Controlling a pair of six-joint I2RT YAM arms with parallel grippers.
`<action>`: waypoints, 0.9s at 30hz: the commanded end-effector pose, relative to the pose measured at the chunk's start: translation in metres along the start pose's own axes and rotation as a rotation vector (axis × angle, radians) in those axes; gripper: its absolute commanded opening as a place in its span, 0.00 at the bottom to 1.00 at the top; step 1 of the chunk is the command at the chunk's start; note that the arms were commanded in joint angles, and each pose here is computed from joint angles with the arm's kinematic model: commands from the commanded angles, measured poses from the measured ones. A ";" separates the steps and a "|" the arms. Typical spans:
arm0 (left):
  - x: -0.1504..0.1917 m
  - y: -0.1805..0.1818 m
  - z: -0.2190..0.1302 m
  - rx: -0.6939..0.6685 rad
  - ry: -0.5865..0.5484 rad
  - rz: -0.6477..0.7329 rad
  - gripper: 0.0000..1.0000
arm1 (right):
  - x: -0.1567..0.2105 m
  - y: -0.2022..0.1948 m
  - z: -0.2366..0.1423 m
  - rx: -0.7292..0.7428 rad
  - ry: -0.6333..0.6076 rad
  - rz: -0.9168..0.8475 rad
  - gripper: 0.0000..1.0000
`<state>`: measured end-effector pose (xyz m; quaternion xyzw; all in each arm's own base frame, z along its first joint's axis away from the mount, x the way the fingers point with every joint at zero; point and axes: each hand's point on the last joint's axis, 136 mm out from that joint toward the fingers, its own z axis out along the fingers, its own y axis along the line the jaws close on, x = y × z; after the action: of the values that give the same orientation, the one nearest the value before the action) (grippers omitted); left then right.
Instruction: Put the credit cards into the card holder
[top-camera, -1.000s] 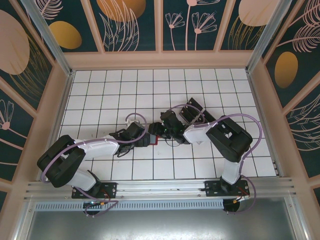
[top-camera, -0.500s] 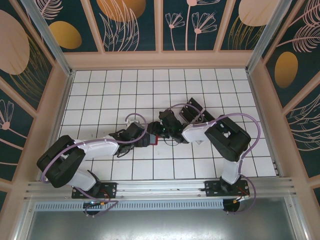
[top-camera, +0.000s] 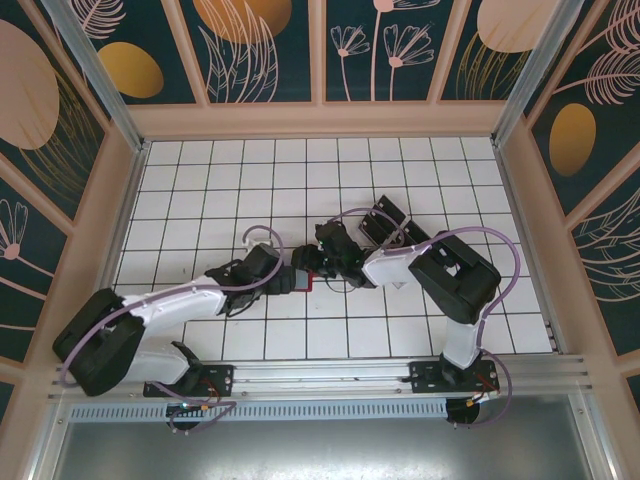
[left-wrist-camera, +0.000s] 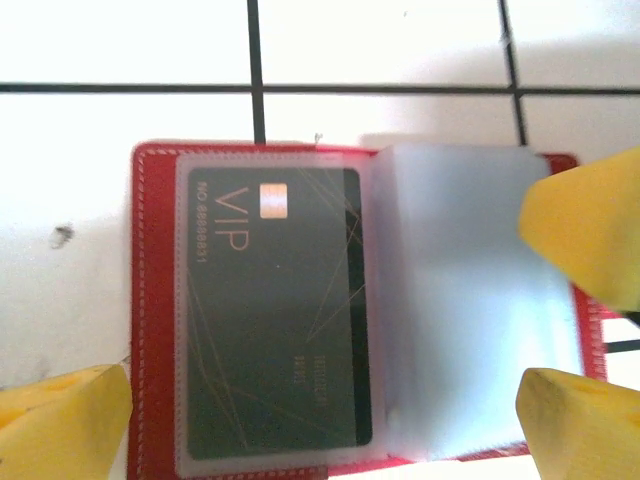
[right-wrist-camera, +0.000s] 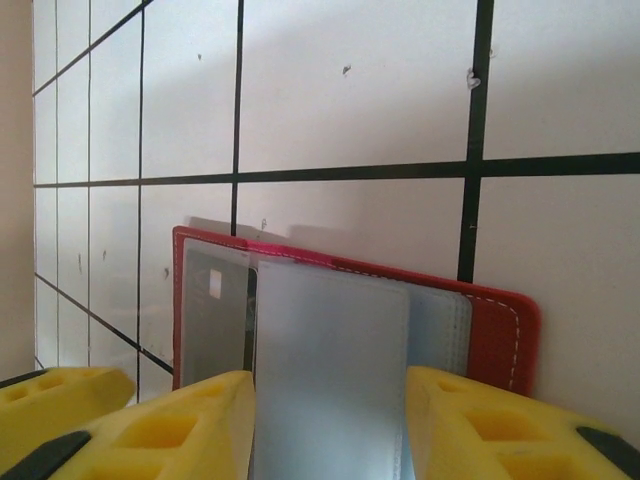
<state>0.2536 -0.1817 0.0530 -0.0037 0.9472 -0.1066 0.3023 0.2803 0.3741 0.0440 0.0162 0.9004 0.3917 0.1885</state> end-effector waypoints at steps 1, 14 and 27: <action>-0.022 0.001 -0.019 0.010 -0.093 -0.070 0.98 | 0.005 0.015 0.001 -0.048 0.019 -0.006 0.43; -0.055 0.008 -0.040 -0.017 -0.190 -0.146 0.99 | 0.006 0.040 0.000 -0.096 0.027 -0.026 0.43; -0.097 0.051 -0.028 -0.026 -0.190 -0.233 0.99 | 0.002 0.061 -0.008 -0.093 0.008 -0.070 0.43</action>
<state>0.3131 -0.1153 0.1193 -0.1444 0.9056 -0.1164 0.3815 0.2650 0.4088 0.0700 -0.0178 0.8882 0.4235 0.1771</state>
